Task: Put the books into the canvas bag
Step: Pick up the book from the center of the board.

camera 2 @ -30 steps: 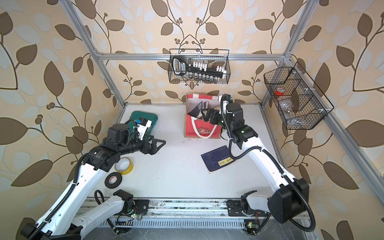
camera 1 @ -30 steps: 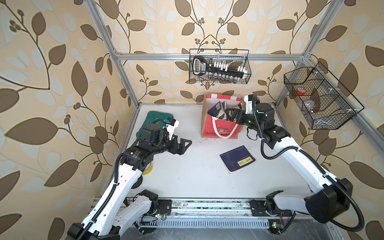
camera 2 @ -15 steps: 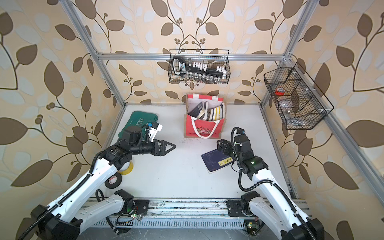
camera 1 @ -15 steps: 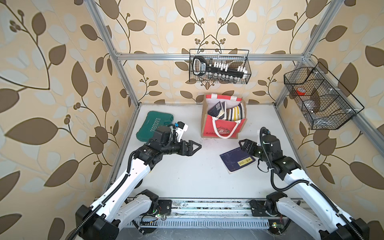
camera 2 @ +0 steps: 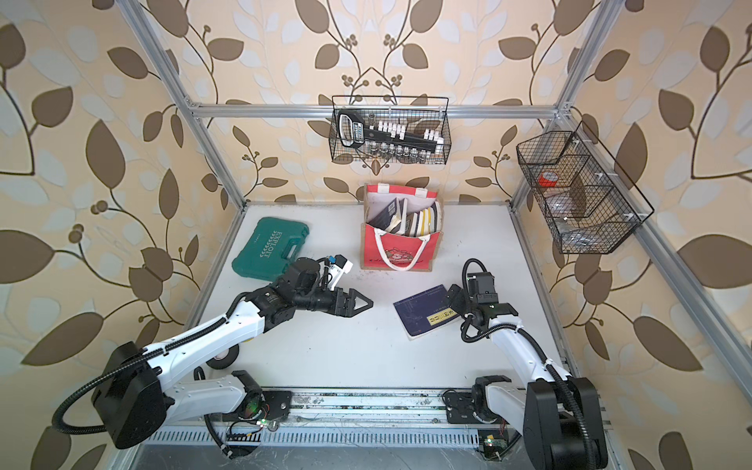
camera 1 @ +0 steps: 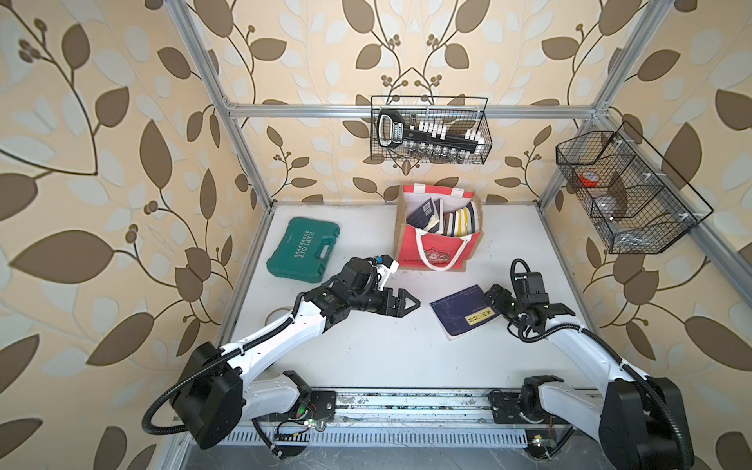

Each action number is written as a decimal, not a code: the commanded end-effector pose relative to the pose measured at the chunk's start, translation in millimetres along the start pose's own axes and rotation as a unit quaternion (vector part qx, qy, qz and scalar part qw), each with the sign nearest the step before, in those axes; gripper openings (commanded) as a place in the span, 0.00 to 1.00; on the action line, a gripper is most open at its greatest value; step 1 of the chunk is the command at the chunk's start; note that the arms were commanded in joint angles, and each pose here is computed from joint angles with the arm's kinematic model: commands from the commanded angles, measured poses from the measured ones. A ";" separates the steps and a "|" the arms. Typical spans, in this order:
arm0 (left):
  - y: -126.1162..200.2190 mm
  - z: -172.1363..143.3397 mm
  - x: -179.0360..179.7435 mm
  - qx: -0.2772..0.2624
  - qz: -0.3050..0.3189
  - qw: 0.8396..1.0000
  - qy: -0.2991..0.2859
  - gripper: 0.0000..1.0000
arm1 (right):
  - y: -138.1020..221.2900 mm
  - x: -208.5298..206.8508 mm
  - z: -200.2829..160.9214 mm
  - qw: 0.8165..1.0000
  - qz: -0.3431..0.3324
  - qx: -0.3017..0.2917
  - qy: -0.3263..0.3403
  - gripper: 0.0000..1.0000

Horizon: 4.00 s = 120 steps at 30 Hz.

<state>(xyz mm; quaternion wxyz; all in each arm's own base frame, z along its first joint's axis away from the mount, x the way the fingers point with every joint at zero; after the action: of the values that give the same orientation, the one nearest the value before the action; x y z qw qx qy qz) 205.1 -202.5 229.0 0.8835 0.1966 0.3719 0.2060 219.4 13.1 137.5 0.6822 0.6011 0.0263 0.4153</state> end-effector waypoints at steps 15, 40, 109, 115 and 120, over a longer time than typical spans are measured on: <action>-61.9 -27.2 43.7 0.057 0.022 0.993 0.104 0.99 | -22.8 36.7 -49.1 0.954 0.167 0.182 0.169 0.94; -96.6 -47.4 72.9 0.106 0.038 0.978 0.175 0.84 | -36.8 41.7 -46.6 0.952 0.163 0.178 0.189 0.96; -4.1 -33.7 18.0 0.021 0.059 0.996 -0.065 0.00 | -75.5 82.5 -81.0 0.831 0.445 0.238 0.233 0.89; -2.4 -32.6 18.6 0.018 0.071 0.995 -0.067 0.00 | -57.6 88.2 -87.7 0.797 0.487 0.249 0.256 0.71; -3.6 -33.5 24.3 0.027 0.102 0.993 -0.059 0.00 | -43.2 84.5 -89.4 0.793 0.496 0.241 0.261 0.53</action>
<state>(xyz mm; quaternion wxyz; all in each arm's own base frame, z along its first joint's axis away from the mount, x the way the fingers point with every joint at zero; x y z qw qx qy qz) 190.7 -181.6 179.2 0.8561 0.2881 0.3361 0.2665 260.8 131.8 101.1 0.2308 0.5676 0.0030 0.7902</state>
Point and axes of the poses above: each gripper's point midway between its finger pads, its own y axis back along the fingers, its own x axis along the line the jaws close on, z = x × y, the point moved 10 cm from there along y, back along the fingers, and after that the axes turned 15 degrees about -y, right-handed, at the moved point
